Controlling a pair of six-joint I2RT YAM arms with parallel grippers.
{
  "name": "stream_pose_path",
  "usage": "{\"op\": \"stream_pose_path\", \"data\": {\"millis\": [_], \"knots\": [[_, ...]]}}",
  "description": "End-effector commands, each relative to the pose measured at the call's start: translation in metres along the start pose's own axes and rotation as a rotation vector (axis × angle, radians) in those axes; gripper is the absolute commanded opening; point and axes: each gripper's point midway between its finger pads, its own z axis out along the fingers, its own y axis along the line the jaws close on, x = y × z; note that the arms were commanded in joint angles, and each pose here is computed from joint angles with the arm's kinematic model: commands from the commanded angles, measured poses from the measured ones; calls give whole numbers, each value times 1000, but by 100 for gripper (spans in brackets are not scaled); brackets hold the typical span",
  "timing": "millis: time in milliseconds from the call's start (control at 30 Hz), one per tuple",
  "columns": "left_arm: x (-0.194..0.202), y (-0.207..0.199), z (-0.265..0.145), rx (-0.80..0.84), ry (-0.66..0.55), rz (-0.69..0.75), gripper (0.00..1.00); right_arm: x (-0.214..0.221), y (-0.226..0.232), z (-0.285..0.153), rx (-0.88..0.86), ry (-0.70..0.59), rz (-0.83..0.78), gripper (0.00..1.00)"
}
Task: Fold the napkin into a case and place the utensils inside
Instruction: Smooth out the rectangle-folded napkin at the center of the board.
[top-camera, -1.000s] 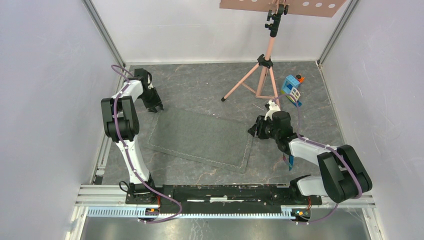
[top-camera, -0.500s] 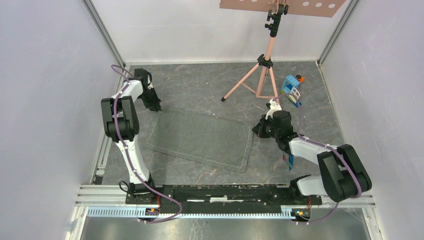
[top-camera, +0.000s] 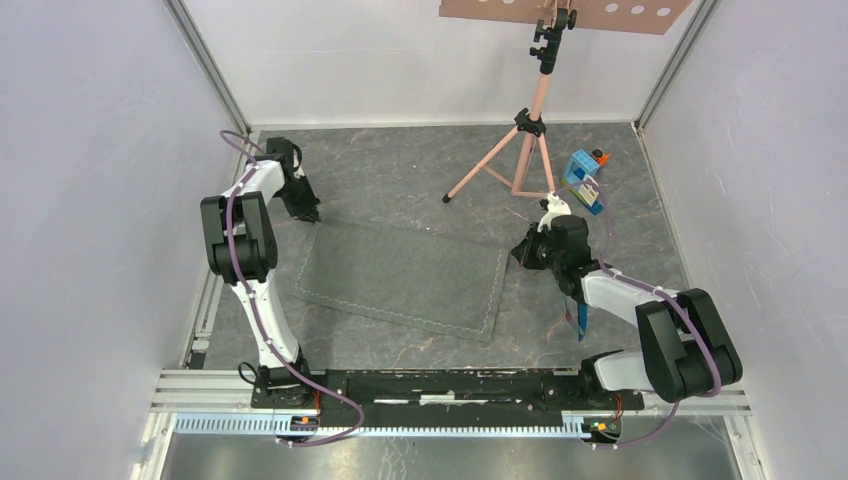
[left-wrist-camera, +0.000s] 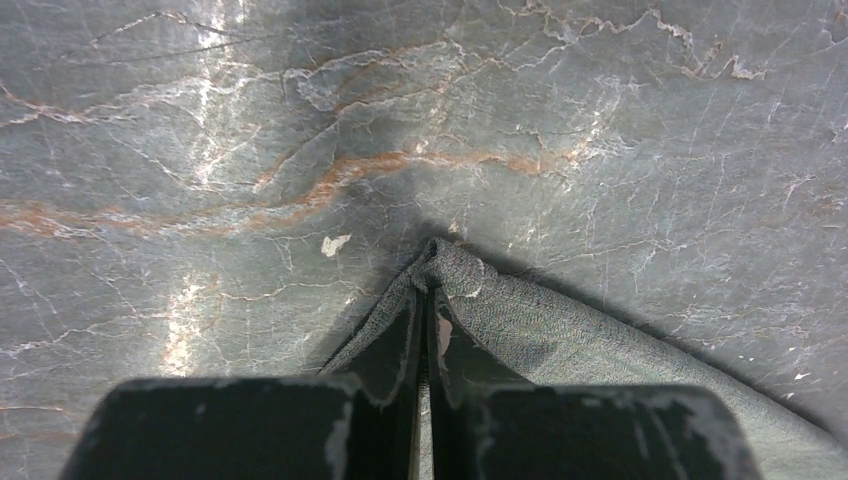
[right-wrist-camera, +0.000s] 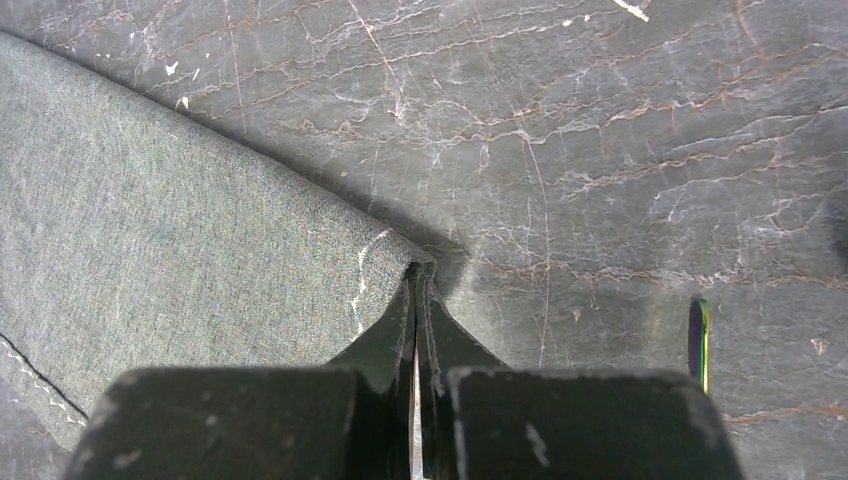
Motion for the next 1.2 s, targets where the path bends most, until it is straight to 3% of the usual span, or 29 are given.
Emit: {"op": "stream_pose_path", "data": {"millis": [0,100,167,300,433,600,767,1167], "knots": [[-18,-1,-16,27,-69,52,7,-22,14,4,-61,-45,-11,0],[-15,-3,-14,38,-51,47,11,-12,18,2,-92,-9,-6,21],[-14,-1,-15,30,-51,44,17,-7,19,1,-106,1,-6,28],[-14,1,-19,17,-58,46,23,-2,20,1,-120,4,-11,36],[-13,4,-22,4,-64,56,29,3,20,7,-131,20,-6,39],[-11,6,-23,-4,-65,64,39,7,23,11,-157,32,4,40],[-9,8,-20,-7,-54,66,39,10,24,13,-169,37,8,39],[-11,10,-19,-22,-59,68,22,-4,26,10,-163,-1,0,5]]}}
